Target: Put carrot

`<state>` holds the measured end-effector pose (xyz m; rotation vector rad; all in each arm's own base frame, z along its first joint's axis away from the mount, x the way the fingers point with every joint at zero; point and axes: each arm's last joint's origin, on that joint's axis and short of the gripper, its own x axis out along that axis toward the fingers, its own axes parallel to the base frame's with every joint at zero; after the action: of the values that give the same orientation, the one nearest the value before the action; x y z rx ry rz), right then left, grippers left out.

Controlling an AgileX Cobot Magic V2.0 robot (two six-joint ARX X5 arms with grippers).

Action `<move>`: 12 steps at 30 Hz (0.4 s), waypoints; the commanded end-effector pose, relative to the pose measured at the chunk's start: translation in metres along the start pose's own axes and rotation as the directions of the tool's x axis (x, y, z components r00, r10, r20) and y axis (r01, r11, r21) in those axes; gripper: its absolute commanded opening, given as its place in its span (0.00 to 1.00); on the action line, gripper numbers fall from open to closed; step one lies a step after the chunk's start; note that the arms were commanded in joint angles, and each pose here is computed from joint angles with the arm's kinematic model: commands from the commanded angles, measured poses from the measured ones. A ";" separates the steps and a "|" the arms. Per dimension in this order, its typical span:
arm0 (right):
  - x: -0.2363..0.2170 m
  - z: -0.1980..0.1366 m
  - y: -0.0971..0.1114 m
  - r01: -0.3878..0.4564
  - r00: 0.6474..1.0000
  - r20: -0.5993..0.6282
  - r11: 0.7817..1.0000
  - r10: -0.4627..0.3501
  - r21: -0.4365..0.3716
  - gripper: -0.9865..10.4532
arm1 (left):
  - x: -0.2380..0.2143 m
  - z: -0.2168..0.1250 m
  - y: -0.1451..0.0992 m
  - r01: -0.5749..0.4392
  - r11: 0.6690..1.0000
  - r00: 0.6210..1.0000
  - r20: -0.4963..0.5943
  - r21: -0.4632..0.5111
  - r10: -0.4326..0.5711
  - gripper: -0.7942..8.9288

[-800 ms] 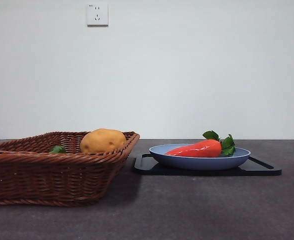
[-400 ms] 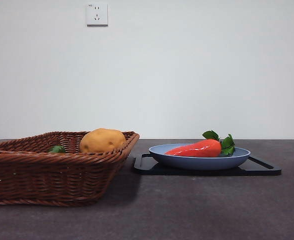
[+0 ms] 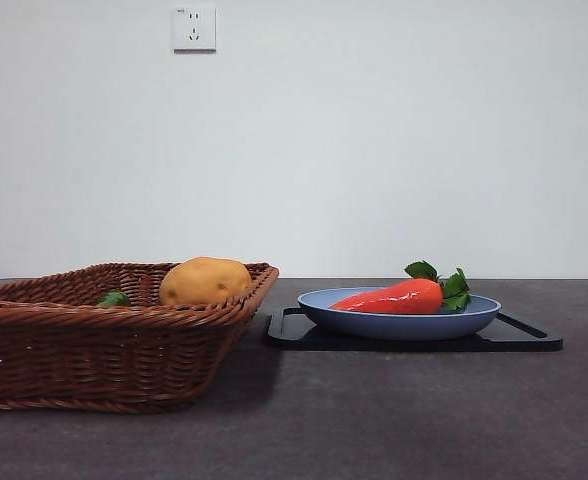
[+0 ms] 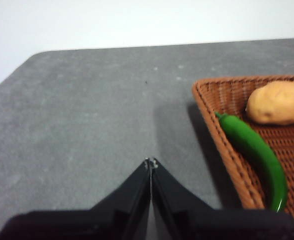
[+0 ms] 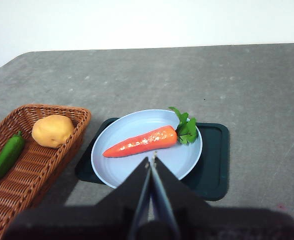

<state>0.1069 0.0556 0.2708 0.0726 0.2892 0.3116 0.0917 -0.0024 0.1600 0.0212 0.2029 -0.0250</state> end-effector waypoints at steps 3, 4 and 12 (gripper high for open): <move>0.000 0.002 0.001 -0.004 1.000 0.012 1.000 0.004 0.011 0.09 | 0.004 -0.009 0.000 0.002 1.000 1.000 -0.014 0.002 -0.002 0.09; 0.000 0.002 0.001 -0.004 1.000 0.012 1.000 0.004 0.011 0.09 | 0.004 -0.010 0.000 0.002 1.000 1.000 -0.014 0.003 -0.002 0.09; 0.000 0.002 0.001 -0.004 1.000 0.012 1.000 0.004 0.011 0.09 | 0.004 -0.008 0.000 0.004 1.000 1.000 0.016 0.004 -0.004 0.09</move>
<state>0.1069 0.0556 0.2706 0.0724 0.2896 0.3116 0.0942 -0.0025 0.1525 0.0207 0.1952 -0.0284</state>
